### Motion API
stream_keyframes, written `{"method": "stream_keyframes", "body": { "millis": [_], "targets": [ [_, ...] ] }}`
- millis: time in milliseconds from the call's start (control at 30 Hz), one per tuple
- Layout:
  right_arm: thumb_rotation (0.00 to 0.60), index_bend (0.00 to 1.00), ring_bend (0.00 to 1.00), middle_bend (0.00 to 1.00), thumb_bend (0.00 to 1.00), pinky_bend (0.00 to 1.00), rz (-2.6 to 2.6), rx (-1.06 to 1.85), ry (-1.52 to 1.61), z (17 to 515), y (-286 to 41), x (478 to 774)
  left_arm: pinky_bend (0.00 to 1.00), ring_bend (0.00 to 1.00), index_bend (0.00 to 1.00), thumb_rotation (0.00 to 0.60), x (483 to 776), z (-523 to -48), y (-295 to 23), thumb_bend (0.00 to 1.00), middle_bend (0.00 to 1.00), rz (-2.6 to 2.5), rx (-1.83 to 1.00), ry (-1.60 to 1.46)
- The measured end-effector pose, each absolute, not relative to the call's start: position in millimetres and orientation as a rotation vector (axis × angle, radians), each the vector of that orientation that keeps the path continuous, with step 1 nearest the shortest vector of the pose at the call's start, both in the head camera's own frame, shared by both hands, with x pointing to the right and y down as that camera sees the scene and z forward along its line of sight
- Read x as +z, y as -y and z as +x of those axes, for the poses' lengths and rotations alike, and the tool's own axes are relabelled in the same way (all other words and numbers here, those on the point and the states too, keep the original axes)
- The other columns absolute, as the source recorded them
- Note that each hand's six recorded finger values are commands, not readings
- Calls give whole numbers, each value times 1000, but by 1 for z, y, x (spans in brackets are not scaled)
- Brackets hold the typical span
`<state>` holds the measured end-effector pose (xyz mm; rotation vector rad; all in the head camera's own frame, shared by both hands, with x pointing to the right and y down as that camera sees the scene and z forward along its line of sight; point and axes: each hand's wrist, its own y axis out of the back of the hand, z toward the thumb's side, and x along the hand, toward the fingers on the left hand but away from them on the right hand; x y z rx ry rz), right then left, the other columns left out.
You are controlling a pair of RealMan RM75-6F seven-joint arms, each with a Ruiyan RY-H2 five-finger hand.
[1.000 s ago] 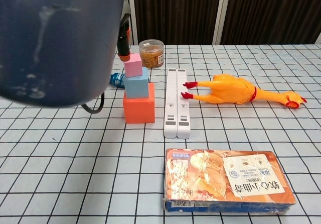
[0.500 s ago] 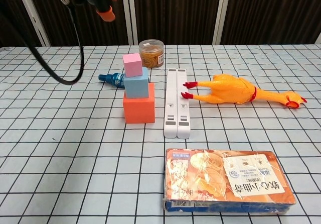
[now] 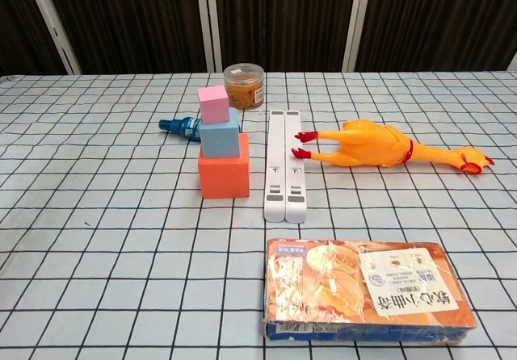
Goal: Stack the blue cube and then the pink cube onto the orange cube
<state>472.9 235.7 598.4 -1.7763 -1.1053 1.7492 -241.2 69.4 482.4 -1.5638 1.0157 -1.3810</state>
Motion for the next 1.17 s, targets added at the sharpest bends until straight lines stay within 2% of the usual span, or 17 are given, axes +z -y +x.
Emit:
{"method": "stream_keyframes", "body": {
  "millis": [100, 200, 433, 600, 833, 1167],
  "targets": [
    [600, 81, 146, 46, 41, 253, -1767, 1746, 1110, 473, -235, 597, 98, 64, 64, 600, 481, -271, -85, 289, 233, -1549, -1309, -1039],
    [600, 81, 146, 46, 41, 253, -1756, 1741, 1116, 473, -235, 595, 56, 30, 49, 600, 487, -299, -102, 271, 182, -1584, -1244, -1074],
    [600, 81, 146, 46, 42, 253, -1707, 1728, 1126, 476, -232, 589, 20, 2, 28, 600, 535, -394, -152, 269, 115, -1592, -1317, -1089],
    [600, 65, 146, 46, 41, 253, -1673, 1712, 1125, 475, -230, 586, 19, 0, 0, 600, 563, -442, -184, 268, 86, -1511, -1463, -1002],
    [600, 58, 146, 46, 41, 252, -1610, 1606, 1156, 471, -224, 578, 19, 0, 0, 600, 575, -454, -206, 269, 89, -1558, -1575, -1010],
    [600, 58, 146, 46, 42, 248, -1592, 1513, 1117, 463, -222, 573, 19, 0, 0, 600, 580, -451, -210, 268, 98, -1596, -1563, -972]
  ]
}}
